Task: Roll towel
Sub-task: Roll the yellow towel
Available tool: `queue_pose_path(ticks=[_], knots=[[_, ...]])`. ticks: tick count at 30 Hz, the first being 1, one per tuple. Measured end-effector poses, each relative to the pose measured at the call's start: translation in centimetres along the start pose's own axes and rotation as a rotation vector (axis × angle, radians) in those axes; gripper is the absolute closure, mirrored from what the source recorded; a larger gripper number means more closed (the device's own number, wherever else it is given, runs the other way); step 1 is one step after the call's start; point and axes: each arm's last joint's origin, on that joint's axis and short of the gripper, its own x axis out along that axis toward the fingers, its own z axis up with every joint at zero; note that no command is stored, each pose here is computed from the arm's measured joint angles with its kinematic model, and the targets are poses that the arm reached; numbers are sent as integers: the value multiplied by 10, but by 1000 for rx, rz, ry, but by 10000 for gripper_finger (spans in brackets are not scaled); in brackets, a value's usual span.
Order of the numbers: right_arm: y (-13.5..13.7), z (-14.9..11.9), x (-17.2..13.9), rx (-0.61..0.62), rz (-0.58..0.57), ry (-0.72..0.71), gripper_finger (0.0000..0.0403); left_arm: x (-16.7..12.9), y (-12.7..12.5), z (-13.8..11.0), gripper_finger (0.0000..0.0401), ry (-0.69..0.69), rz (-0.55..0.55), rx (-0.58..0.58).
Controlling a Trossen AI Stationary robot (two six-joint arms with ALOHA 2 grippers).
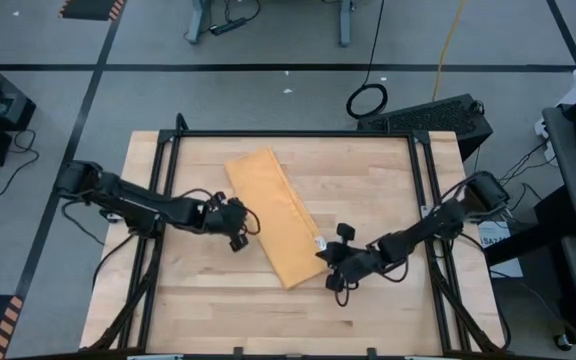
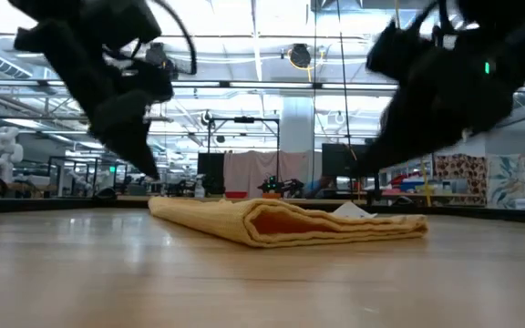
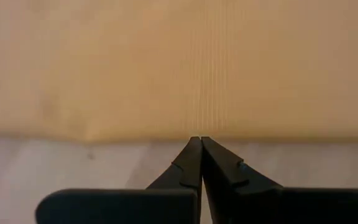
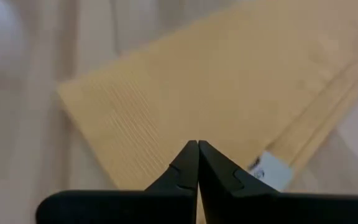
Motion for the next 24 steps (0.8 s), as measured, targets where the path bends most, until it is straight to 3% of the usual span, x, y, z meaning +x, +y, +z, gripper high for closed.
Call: queue_pose_path(ticks=[5,8,15,18,24], knots=[[-4,-25,26,35,-54,91,403,22,0,-21,389,74,61,23],[-1,-27,36,121,-8,94,403,32,7,-24,389,88,137,65],[12,-29,39,277,126,73,403,51,28,-11,389,47,265,177],[20,-29,35,360,170,67,403,55,39,-1,389,10,290,184],[28,-20,26,388,212,48,403,60,53,22,389,-111,281,250]])
